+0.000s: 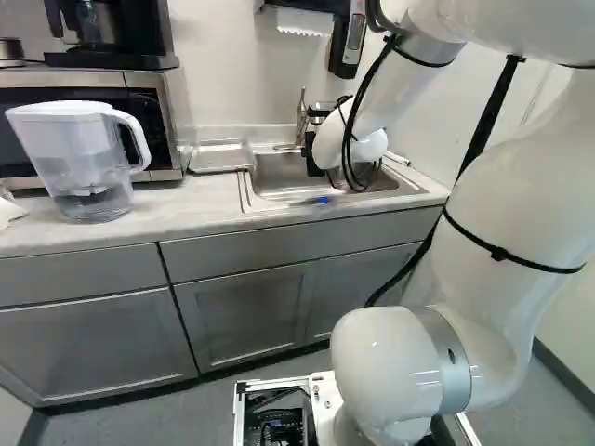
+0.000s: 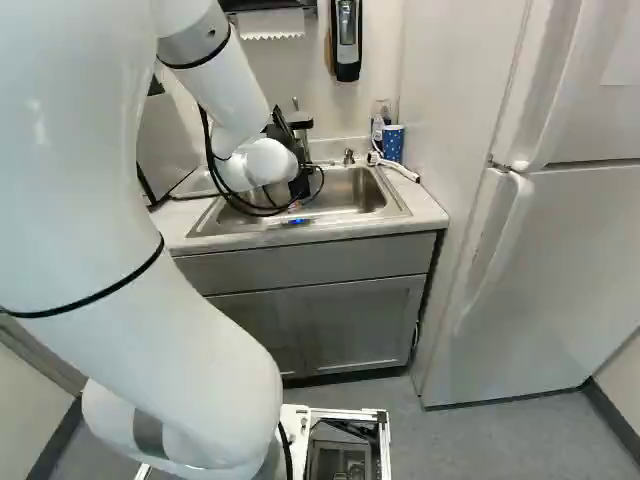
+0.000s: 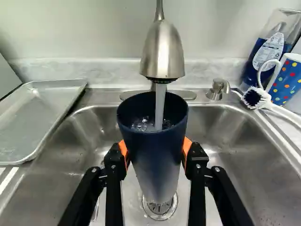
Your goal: Rinse the cup and place it in the tray
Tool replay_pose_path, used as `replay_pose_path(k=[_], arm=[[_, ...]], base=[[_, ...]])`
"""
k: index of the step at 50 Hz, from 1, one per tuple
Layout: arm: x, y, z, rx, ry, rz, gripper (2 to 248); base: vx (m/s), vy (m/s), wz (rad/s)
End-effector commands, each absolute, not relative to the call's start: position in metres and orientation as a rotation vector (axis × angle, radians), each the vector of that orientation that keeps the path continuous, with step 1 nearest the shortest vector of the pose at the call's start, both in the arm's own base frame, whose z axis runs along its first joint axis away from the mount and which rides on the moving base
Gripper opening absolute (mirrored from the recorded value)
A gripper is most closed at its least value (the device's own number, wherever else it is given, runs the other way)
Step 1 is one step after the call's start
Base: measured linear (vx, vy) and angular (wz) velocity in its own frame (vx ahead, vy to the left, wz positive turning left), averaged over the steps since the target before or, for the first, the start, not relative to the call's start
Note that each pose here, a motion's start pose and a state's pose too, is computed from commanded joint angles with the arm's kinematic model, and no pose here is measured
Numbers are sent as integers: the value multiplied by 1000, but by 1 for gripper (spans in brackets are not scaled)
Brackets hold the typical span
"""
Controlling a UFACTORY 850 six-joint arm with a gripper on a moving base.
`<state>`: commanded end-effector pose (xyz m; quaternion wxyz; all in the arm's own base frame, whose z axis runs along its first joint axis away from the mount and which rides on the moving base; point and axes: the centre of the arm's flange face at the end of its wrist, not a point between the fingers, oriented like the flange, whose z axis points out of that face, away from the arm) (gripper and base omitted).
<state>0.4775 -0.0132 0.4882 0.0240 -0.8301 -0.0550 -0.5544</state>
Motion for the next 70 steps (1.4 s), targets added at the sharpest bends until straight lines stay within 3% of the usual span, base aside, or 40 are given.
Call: replay_pose_path(k=[70], arm=[[478,-9,489,-2557,-111,-1714,125]], base=[[0,0,0]])
